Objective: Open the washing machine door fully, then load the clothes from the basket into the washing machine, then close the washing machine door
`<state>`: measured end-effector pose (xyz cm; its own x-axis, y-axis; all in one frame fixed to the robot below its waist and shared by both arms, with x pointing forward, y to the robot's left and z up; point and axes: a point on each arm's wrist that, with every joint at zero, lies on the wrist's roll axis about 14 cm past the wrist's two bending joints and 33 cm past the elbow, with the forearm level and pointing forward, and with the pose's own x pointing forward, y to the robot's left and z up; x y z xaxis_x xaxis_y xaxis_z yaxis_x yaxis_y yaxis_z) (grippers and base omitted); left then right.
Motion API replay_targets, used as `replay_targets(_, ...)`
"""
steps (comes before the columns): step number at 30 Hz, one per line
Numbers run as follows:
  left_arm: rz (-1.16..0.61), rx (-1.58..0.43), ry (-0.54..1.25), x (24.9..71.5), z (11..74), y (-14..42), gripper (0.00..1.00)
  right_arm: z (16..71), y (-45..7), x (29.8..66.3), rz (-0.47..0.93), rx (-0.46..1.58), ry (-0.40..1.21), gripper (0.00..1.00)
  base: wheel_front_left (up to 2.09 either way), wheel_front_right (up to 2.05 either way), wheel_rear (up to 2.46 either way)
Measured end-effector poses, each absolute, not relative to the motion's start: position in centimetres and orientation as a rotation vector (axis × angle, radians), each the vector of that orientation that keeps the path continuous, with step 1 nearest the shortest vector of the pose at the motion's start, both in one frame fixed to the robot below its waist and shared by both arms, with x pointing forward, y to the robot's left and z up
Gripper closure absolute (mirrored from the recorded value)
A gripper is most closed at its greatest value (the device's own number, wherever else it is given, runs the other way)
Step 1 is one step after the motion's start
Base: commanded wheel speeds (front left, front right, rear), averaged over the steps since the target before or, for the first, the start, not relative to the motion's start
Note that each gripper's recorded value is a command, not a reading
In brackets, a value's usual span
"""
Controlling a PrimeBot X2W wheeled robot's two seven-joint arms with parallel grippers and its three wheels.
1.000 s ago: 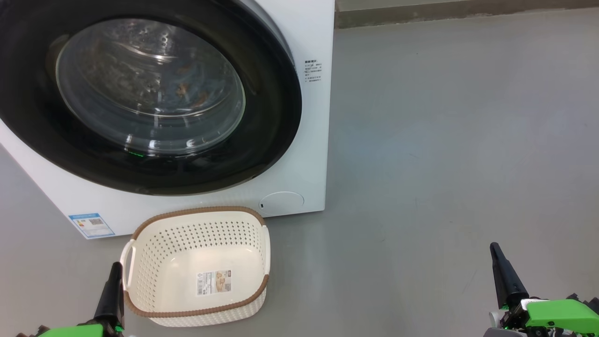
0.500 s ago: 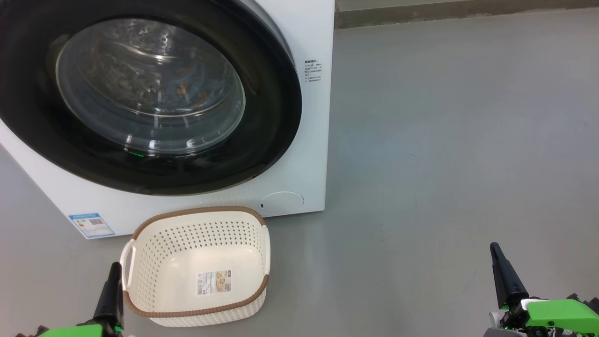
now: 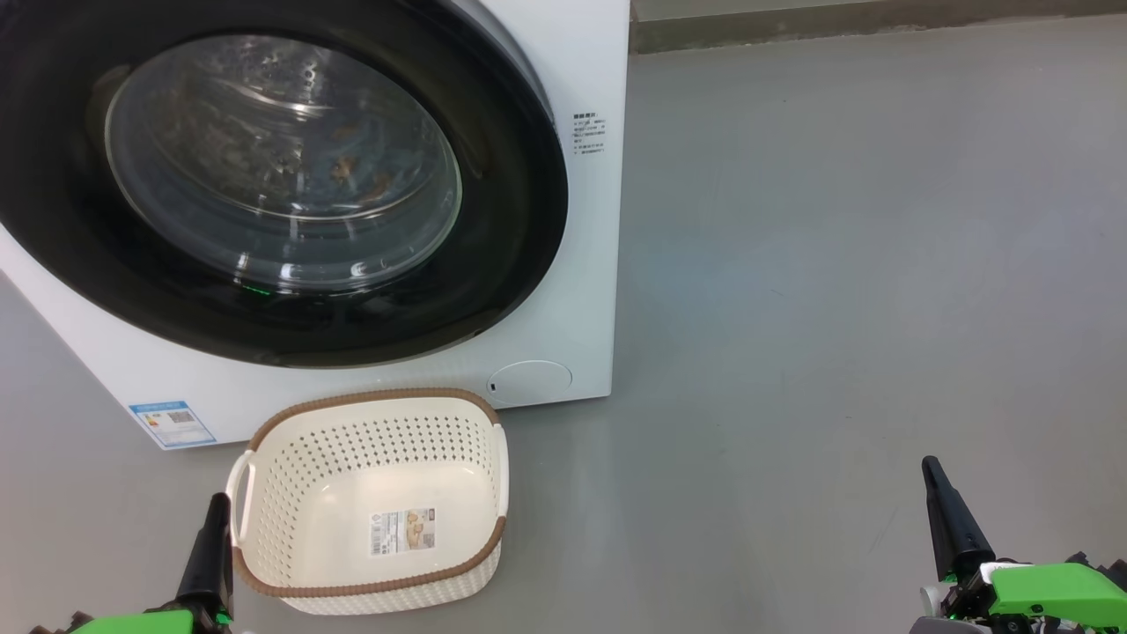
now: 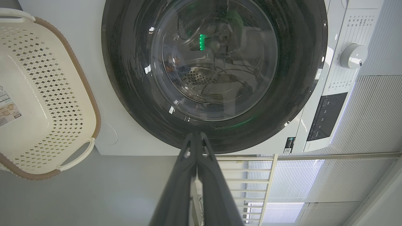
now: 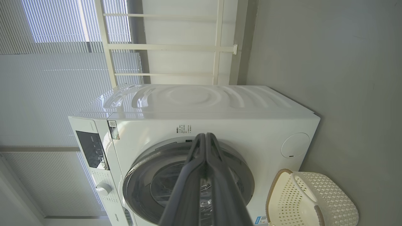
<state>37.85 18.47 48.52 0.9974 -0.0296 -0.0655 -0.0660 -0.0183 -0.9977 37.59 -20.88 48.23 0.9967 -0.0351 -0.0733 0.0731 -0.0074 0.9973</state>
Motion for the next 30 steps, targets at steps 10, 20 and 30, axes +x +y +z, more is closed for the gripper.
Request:
replay_targets(10, 0.03, -1.59, 0.074, 37.85, 48.52, 18.5, 1.0, 48.23, -20.88, 37.59, -0.085, 1.576, 0.03, 1.0, 0.0, 0.0, 0.0)
replay_targets(20, 0.03, -1.589, 0.073, 37.85, 48.52, 18.52, 1.0, 48.23, -20.88, 37.59, -0.085, 1.576, 0.03, 1.0, 0.0, 0.0, 0.0)
replay_targets(30, 0.031, -1.589, 0.073, 37.85, 48.52, 18.54, 1.0, 48.23, -20.88, 37.59, -0.085, 1.576, 0.03, 1.0, 0.0, 0.0, 0.0)
